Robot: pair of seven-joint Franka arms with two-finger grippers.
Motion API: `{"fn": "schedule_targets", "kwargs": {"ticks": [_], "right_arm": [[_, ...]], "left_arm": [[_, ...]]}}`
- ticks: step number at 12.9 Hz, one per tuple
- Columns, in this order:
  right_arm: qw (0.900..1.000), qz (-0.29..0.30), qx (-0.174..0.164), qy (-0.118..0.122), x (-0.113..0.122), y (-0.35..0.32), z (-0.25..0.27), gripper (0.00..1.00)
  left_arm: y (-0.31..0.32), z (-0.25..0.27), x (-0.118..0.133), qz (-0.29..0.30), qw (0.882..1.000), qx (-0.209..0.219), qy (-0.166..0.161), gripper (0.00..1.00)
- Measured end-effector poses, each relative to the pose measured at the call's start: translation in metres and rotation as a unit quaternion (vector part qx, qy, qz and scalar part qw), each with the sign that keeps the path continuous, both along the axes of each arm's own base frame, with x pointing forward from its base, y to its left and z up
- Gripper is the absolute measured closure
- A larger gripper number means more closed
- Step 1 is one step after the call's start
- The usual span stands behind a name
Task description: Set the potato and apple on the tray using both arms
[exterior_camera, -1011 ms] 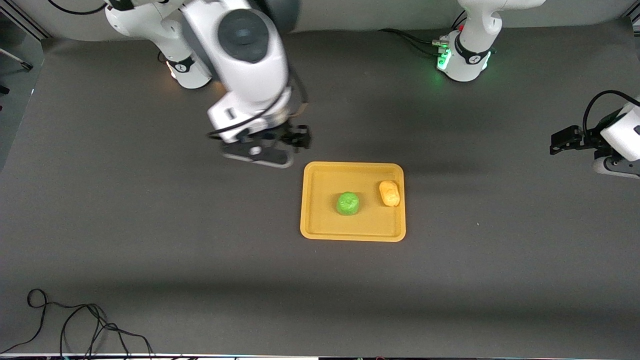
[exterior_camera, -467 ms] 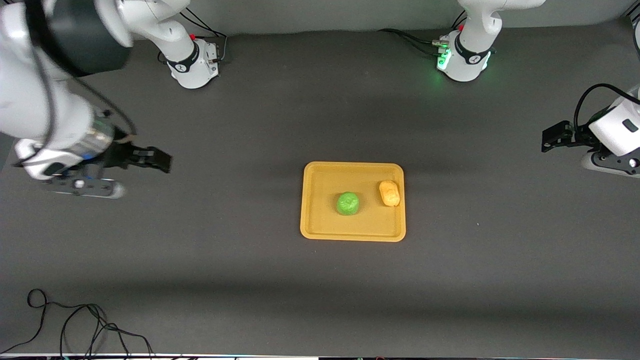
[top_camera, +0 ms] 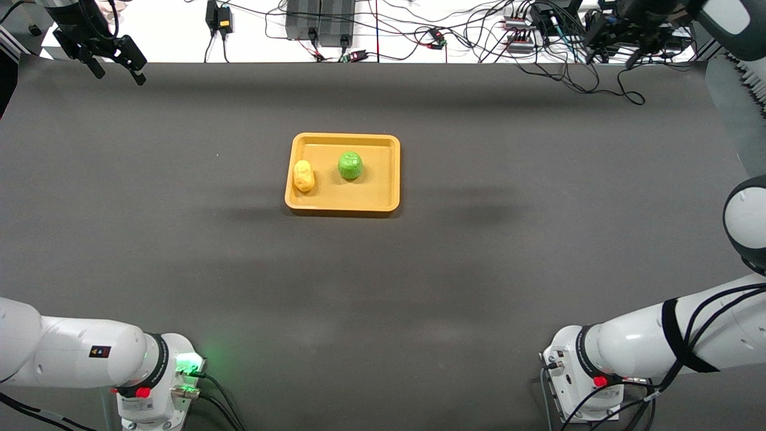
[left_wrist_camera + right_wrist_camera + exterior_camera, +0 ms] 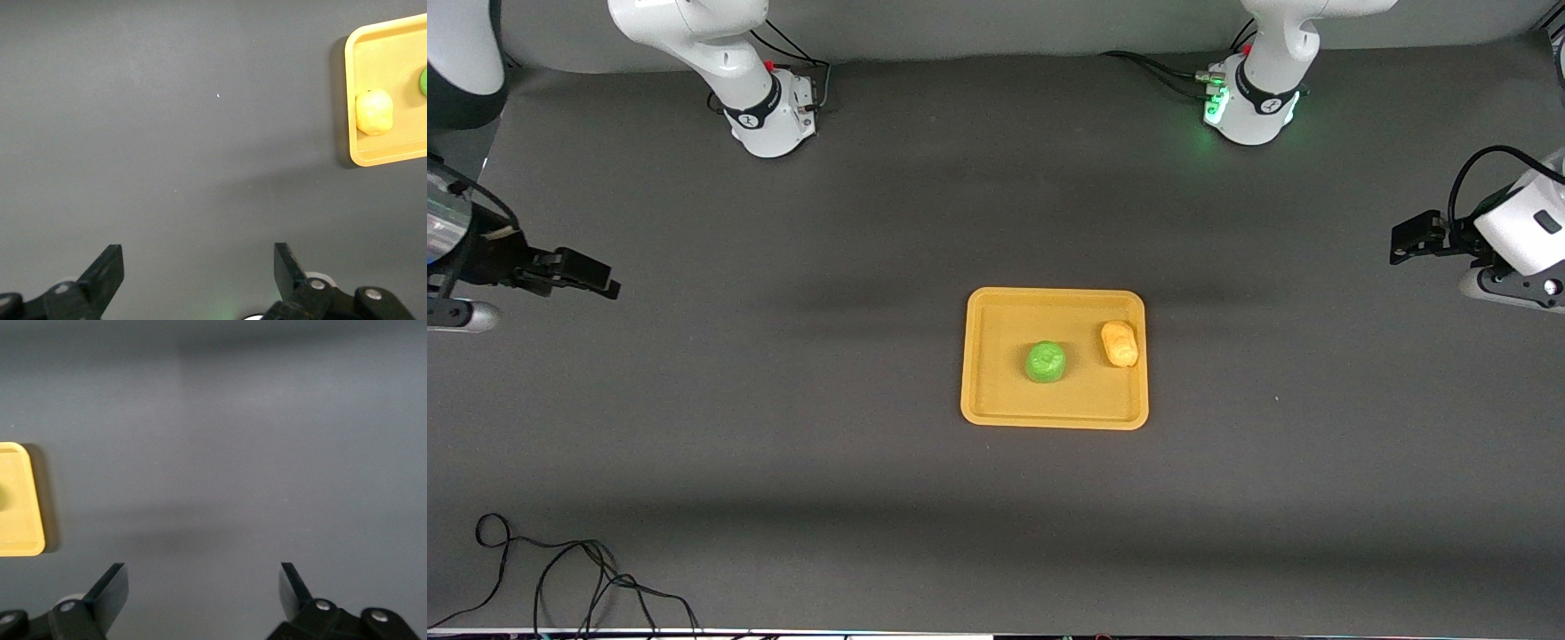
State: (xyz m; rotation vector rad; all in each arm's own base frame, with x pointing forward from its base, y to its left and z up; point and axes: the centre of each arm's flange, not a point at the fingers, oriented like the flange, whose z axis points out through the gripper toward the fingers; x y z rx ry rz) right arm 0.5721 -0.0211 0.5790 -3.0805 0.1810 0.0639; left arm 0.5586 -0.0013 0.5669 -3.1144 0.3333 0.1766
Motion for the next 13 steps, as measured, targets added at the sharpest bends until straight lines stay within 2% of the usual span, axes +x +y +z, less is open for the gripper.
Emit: {"fn": "schedule_targets", "kwargs": {"ticks": [3, 7, 13], "right_arm": [[1.0, -0.011, 0.0, 0.0, -0.001, -0.02, -0.002, 0.0], [1.0, 0.012, -0.013, -0.006, -0.002, 0.001, 0.005, 0.0], [1.0, 0.014, -0.016, -0.009, -0.003, 0.002, 0.009, 0.0]], "left_arm": [[-0.001, -0.001, 0.001, -0.001, 1.0, 0.0, 0.001, 0.0], [-0.002, -0.001, 0.001, -0.001, 1.0, 0.0, 0.002, 0.0], [-0.001, -0.004, 0.003, -0.001, 1.0, 0.0, 0.005, 0.0]]}}
